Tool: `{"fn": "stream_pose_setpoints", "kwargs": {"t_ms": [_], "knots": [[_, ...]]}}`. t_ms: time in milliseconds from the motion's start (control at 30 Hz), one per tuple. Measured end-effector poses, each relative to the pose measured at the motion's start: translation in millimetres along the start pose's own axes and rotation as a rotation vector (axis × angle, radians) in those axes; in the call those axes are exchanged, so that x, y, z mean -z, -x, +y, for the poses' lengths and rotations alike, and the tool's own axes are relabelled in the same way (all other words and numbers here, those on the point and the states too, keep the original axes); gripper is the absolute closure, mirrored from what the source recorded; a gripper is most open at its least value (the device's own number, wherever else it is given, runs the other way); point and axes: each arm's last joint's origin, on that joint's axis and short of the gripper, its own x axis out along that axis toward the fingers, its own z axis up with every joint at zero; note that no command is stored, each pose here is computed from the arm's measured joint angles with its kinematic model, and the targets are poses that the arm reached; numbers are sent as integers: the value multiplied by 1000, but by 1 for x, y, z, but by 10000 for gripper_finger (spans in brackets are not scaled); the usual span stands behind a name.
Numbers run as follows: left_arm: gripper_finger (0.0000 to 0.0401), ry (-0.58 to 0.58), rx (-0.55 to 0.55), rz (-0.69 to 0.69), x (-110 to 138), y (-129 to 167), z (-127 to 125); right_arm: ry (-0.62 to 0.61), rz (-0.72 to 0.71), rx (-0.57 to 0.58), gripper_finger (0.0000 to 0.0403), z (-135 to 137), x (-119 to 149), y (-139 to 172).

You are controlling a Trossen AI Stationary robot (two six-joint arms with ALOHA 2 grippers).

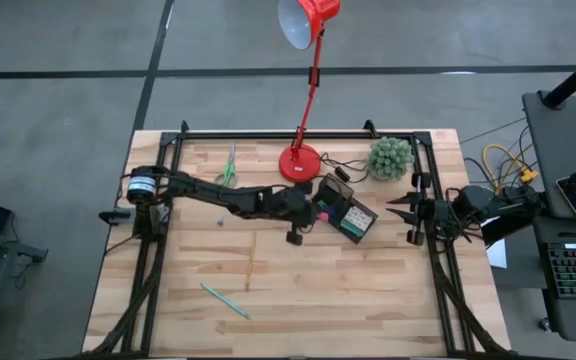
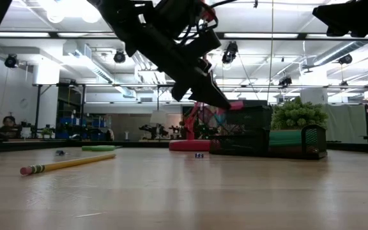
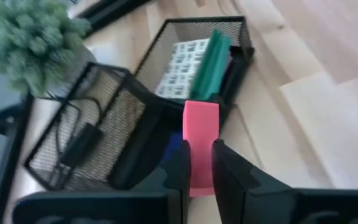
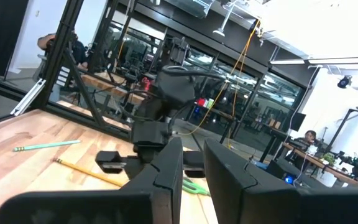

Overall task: Pick and place office supplies into organizer
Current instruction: Put the pink eraser into the desk organizer

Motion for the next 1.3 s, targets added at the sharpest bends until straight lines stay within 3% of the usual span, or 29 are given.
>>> {"fn": "stream_pose_setpoints", "kwargs": {"t_ms": [100,367,500,600,833,1133,1300], "knots": [[371,3,-26,-10,3,-1,9,1,0,0,346,0,0,0],[371,219,-94,-18,18,-3,34,3,0,0,346,0,0,0],[371,236,-101,-24,20,-3,40,4,0,0,346,0,0,0],[371,238,-44,-50,20,-4,40,8,0,0,346,0,0,0],[371,222,1,-21,33,-25,31,10,-1,1,346,0,0,0],[370,204,6,5,37,-31,30,11,0,0,346,0,0,0],[347,206,-20,9,37,-31,31,17,0,1,346,0,0,0]]}}
